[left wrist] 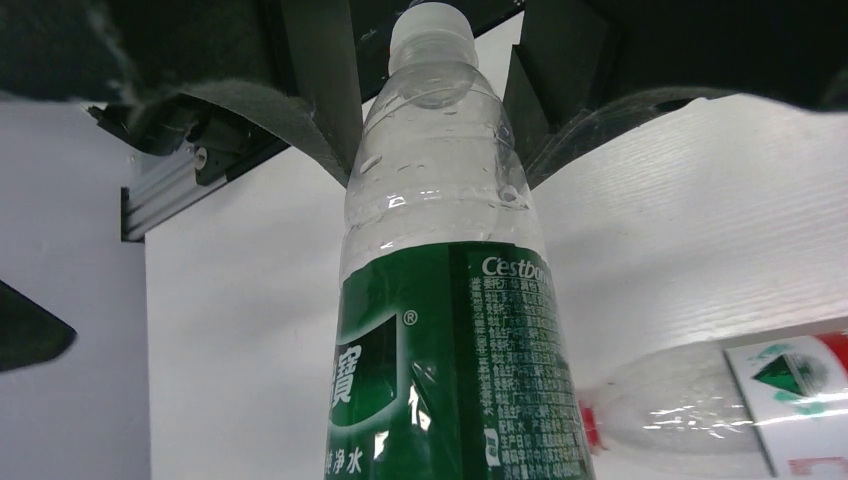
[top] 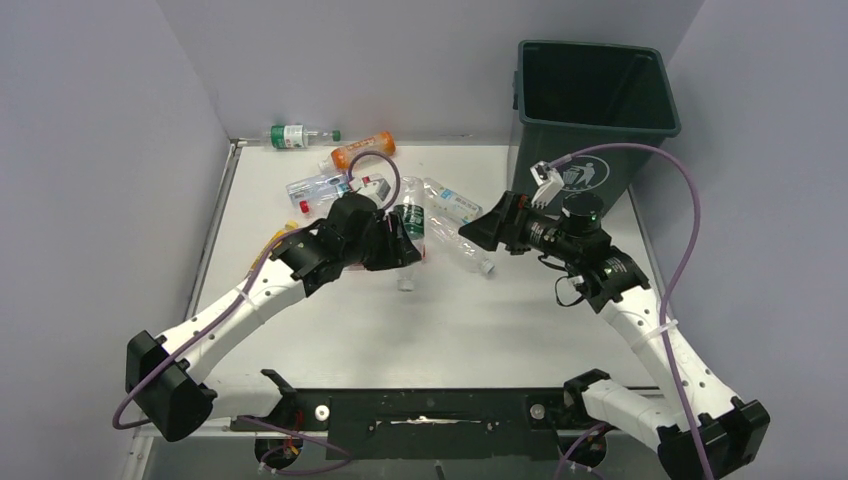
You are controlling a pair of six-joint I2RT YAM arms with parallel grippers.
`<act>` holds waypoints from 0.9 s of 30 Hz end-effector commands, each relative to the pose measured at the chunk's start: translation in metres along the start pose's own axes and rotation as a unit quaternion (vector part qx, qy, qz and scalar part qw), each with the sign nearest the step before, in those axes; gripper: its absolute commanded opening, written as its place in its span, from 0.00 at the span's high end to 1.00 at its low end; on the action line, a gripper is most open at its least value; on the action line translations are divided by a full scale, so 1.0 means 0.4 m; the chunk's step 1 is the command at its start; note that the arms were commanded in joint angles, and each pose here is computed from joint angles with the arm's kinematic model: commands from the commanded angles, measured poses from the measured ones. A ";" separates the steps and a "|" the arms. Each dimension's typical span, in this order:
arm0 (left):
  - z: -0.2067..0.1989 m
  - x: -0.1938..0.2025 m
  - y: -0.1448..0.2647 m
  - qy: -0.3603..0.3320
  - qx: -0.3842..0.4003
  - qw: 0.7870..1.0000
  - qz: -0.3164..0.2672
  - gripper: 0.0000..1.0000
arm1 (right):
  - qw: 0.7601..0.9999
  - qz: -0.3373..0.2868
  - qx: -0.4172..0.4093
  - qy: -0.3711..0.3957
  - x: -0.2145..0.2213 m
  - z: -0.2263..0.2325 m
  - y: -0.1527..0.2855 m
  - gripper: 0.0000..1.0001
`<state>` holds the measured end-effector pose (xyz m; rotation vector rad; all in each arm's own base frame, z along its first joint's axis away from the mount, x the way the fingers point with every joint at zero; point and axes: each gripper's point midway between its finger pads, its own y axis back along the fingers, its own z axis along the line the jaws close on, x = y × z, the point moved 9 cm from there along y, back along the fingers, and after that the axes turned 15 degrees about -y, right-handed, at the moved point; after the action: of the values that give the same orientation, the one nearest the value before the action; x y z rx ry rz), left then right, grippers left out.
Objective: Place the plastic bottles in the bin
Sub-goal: Pick up the plastic bottle at the center of the board.
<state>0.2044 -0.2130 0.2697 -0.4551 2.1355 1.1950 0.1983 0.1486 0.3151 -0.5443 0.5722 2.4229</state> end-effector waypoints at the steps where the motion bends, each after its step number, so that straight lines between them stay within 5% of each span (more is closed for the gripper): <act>1: -0.072 -0.029 0.022 -0.037 0.097 0.993 -0.051 0.61 | 0.998 0.000 -0.059 -0.013 -0.025 0.043 -0.026 0.02; 27: -0.226 0.010 0.050 -0.119 0.224 0.966 -0.053 0.60 | 0.998 0.007 -0.060 -0.023 -0.069 0.030 -0.096 0.01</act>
<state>0.1547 -0.2695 0.2842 -0.1573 2.0990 0.7964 0.2325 0.1679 0.3042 -0.4258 0.5162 2.4944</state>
